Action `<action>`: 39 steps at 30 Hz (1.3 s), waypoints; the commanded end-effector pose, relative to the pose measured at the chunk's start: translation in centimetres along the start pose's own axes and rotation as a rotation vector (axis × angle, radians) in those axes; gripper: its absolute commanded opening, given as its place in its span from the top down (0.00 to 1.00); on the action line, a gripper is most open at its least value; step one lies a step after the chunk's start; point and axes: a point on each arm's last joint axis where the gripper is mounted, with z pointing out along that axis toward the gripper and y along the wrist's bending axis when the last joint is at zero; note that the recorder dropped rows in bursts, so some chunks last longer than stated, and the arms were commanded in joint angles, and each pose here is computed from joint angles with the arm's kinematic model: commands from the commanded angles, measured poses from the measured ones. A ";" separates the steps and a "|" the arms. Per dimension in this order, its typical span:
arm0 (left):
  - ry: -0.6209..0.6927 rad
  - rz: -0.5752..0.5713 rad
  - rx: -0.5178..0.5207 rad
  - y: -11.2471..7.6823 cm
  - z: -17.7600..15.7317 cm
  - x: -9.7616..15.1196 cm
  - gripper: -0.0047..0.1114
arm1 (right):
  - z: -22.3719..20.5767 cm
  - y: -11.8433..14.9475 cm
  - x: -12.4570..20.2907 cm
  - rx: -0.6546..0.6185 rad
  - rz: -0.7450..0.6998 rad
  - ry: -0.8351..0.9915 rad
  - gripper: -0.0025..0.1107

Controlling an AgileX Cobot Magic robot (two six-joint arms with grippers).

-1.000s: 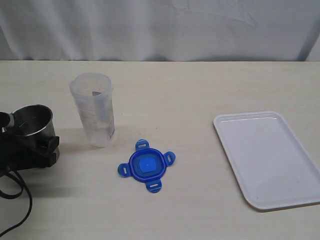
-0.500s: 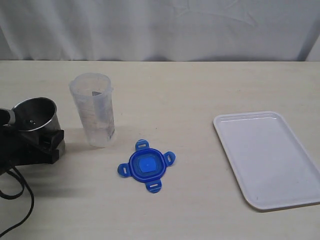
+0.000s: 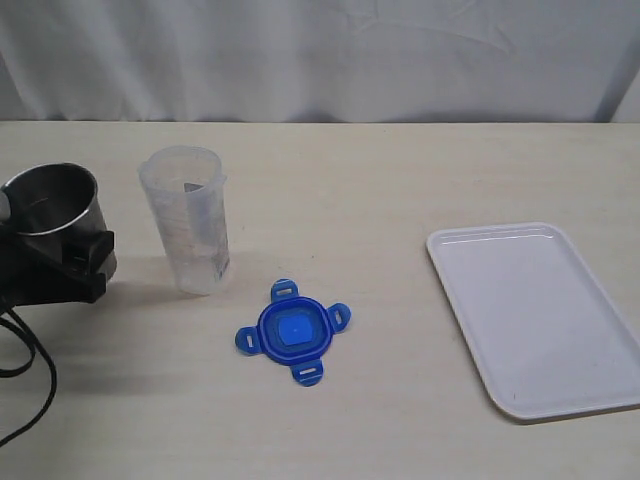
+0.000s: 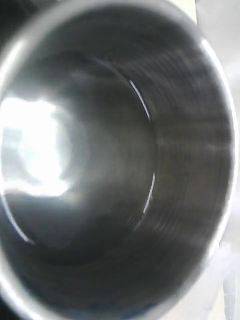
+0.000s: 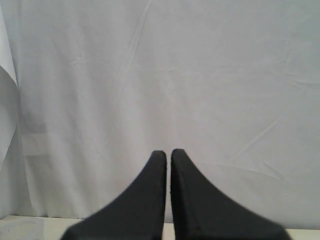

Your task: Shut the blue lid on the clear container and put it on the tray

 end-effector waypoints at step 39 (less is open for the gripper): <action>-0.122 0.277 0.092 -1.4 4.3 -13.7 0.96 | 0.1 0.0 0.1 0.002 -0.013 0.014 0.94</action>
